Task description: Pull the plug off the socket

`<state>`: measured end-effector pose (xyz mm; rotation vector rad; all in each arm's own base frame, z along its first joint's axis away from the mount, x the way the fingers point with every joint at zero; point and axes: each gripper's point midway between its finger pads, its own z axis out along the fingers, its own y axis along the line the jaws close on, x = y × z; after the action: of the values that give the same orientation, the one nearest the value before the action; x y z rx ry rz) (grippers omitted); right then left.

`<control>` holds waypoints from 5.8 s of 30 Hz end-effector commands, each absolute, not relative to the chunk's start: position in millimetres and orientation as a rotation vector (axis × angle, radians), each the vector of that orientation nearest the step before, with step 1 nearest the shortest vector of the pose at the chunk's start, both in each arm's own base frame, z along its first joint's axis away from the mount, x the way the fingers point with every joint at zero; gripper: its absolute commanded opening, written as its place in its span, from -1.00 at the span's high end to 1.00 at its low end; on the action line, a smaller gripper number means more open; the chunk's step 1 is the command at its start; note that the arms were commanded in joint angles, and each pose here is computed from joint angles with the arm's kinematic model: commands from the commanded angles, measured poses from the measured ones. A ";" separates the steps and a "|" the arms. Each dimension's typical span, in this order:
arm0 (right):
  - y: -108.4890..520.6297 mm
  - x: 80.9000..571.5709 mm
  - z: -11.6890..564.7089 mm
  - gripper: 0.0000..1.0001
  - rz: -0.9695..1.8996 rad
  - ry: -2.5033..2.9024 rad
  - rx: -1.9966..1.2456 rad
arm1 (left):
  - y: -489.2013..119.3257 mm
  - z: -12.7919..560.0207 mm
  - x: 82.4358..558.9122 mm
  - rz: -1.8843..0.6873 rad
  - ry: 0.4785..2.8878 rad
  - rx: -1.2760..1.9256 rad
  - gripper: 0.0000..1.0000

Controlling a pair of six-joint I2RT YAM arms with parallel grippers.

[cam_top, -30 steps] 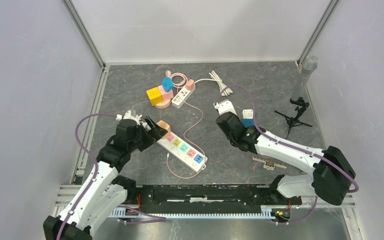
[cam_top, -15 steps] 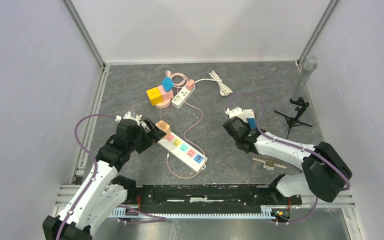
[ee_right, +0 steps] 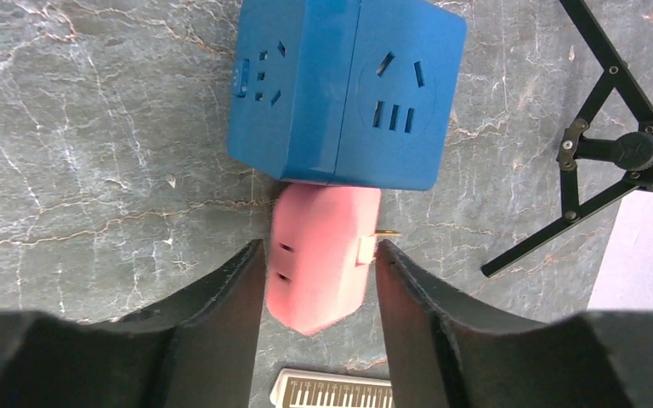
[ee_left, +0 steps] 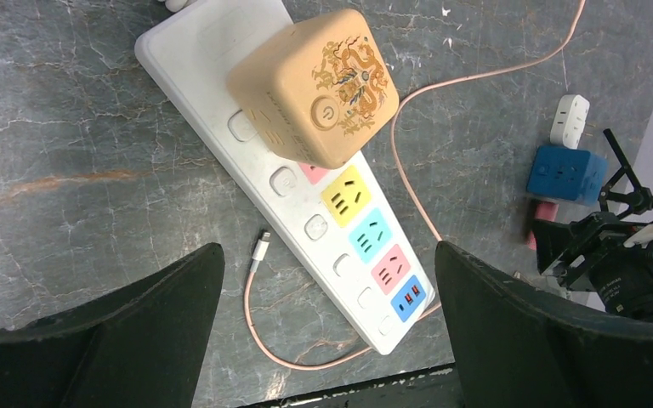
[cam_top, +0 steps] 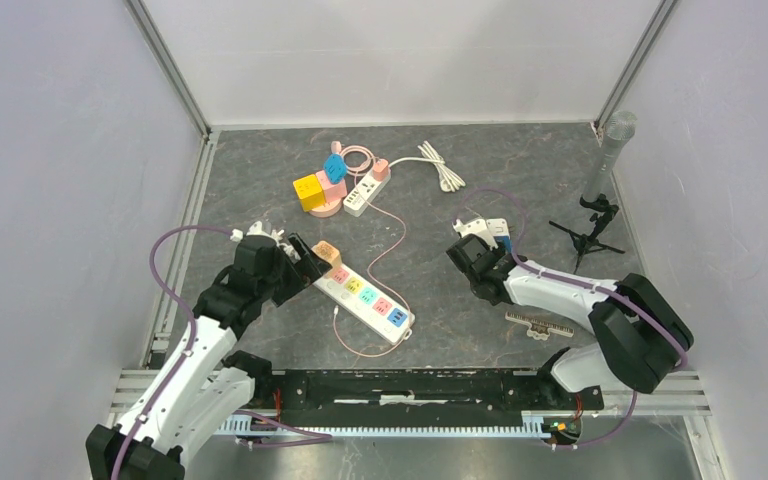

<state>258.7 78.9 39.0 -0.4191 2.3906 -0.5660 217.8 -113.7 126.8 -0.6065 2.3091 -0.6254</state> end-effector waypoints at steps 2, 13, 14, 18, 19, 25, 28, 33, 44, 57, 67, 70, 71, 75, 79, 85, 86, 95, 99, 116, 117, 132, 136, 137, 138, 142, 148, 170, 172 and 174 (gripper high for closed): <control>86.7 264.0 45.2 -0.31 -0.506 2.376 -0.407 | -111.2 148.2 228.4 -0.609 2.253 -0.558 -1.00; 180.2 272.7 98.9 -0.51 0.146 2.232 -0.552 | -100.2 147.8 230.8 -0.530 2.245 -0.566 -1.00; 191.1 273.3 106.3 -0.52 0.217 2.200 -0.561 | -98.6 146.8 230.7 -0.520 2.245 -0.571 -1.00; 244.9 266.9 136.8 -0.76 0.566 2.042 -0.637 | -92.1 146.0 231.0 -0.477 2.237 -0.581 -1.00; 254.9 267.0 145.5 -0.83 0.631 1.998 -0.631 | -90.3 145.7 230.7 -0.464 2.239 -0.580 -1.00; 313.3 269.7 179.4 -0.96 0.877 1.857 -0.638 | -75.8 144.2 227.2 -0.363 2.247 -0.586 -1.00; 344.2 275.6 179.8 -0.96 0.854 1.855 -0.644 | -66.3 139.7 223.3 -0.308 2.243 -0.629 -1.00; 395.2 283.1 163.7 -0.96 0.796 1.896 -0.665 | -52.5 126.7 215.1 -0.244 2.225 -0.709 -1.00; 457.7 296.2 121.6 -0.96 0.753 1.874 -0.887 | -43.0 119.6 206.9 -0.200 2.217 -0.758 -1.00; 498.1 286.2 94.9 -0.70 0.893 1.869 -1.011 | -52.8 96.3 206.5 -0.216 2.295 -0.774 -0.92; 472.5 295.2 103.2 0.16 0.768 1.906 -0.933 | -78.8 80.3 218.3 -0.325 2.378 -0.740 -0.88; 457.1 294.8 103.1 0.18 0.705 1.931 -0.924 | -88.6 75.5 222.9 -0.369 2.404 -0.715 -0.86; 452.3 293.2 101.8 0.18 0.690 1.937 -0.926 | -90.4 72.5 223.2 -0.377 2.411 -0.712 -0.86; 433.4 287.5 92.7 0.17 0.643 1.979 -0.915 | -96.4 64.6 224.2 -0.414 2.421 -0.707 -0.85; 425.8 277.2 85.7 0.02 0.652 1.987 -0.960 | -108.7 63.5 227.5 -0.506 2.413 -0.670 -0.82; 427.1 275.2 88.8 -0.36 0.657 1.981 -0.991 | -115.9 66.2 235.0 -0.568 2.374 -0.671 -0.72; 428.5 276.5 91.6 -0.39 0.659 1.976 -0.986 | -115.6 65.6 236.2 -0.565 2.370 -0.674 -0.69; 439.8 289.2 97.6 -0.39 0.639 1.987 -0.954 | -110.7 60.8 251.9 -0.534 2.304 -0.680 -0.33; 444.6 291.1 102.6 -0.31 0.666 1.975 -0.922 | -113.1 61.5 257.0 -0.566 2.263 -0.671 -0.28; 453.4 289.8 95.6 -0.19 0.703 2.026 -0.905 | -128.9 44.3 253.4 -0.668 2.286 -0.600 -0.29; 453.7 289.1 94.7 -0.14 0.707 2.032 -0.902 | -129.0 43.8 252.7 -0.670 2.287 -0.600 -0.30; 461.3 283.0 125.6 1.00 0.842 2.016 -0.769 | -109.0 -10.0 220.7 -0.459 2.514 -0.704 0.10; 459.8 283.9 151.0 1.00 0.889 1.930 -0.727 | -108.9 -11.7 215.8 -0.470 2.515 -0.727 0.12; 460.3 283.5 161.4 1.00 0.913 1.882 -0.712 | -109.0 -11.8 214.6 -0.474 2.515 -0.730 0.13; 459.7 281.4 165.4 1.00 0.932 1.845 -0.708 | -109.0 -11.9 214.0 -0.475 2.514 -0.731 0.13; 459.2 277.8 162.5 1.00 0.873 1.785 -0.760 | -108.5 -11.1 211.8 -0.478 2.515 -0.736 0.14; 456.7 275.0 149.9 1.00 0.797 1.781 -0.826 | -108.5 -10.9 210.8 -0.474 2.523 -0.742 0.16; 454.0 273.9 166.4 1.00 1.085 1.825 -0.636 | -114.2 -7.3 210.9 -0.535 2.500 -0.704 0.35; 458.8 274.6 148.3 1.00 0.943 1.859 -0.710 | -116.3 -4.8 212.4 -0.555 2.491 -0.696 0.35; 459.0 274.2 129.9 1.00 0.837 1.889 -0.753 | -117.1 -2.6 213.5 -0.562 2.486 -0.685 0.35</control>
<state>278.9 428.5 87.6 -0.7275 2.0156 0.8055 243.2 -140.6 34.7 -0.6509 2.3551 -0.7380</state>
